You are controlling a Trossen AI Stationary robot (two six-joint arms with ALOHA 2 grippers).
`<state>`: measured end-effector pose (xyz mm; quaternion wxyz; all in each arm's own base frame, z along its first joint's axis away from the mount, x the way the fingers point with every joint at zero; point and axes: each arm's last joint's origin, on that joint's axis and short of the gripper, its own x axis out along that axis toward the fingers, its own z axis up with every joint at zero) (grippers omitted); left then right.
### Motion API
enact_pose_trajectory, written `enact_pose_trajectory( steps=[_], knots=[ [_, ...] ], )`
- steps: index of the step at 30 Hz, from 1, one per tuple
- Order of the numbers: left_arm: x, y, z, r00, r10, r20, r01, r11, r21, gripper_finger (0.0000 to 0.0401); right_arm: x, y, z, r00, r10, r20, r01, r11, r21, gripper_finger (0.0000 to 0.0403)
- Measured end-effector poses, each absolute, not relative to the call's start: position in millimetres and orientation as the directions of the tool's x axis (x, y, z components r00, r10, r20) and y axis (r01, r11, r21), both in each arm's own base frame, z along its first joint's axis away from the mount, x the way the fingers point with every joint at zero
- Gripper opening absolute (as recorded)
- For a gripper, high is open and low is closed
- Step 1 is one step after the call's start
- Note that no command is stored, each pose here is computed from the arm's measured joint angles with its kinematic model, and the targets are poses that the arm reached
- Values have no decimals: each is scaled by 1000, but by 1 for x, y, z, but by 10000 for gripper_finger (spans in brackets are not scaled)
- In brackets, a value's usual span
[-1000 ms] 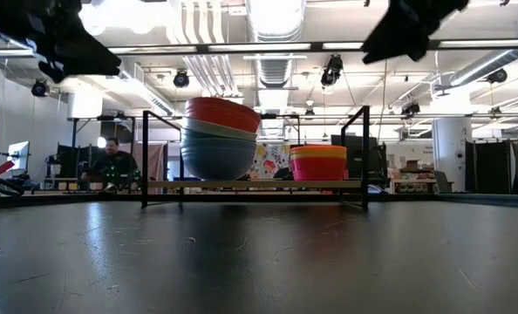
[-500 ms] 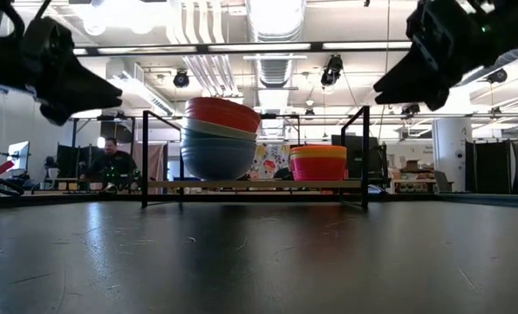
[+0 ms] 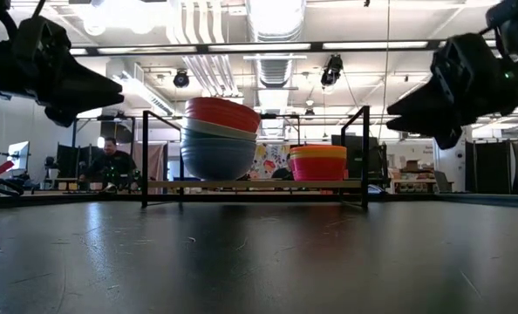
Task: Place and stack bowls onto a shelf
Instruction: Return to Home Position
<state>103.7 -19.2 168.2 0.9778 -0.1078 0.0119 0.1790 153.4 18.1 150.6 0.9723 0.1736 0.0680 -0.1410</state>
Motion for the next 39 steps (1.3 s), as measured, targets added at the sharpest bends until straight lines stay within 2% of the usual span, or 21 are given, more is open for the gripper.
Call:
enact_pose_trajectory(
  steps=[6,14,28,39],
  knots=[
    [104,-19,174,936,349,-50,-352,915,-198,130,146,17,139,948,-250,-197,306,886,348,171],
    [104,-19,173,935,350,-59,-354,915,-195,130,145,17,133,933,-251,-257,323,899,295,171],
    [106,-20,171,933,352,-76,-360,915,-182,130,144,16,133,933,-251,-256,322,900,293,171],
    [95,-16,176,936,351,32,-329,903,-277,130,136,15,152,962,-246,-119,273,889,367,171]
  ],
)
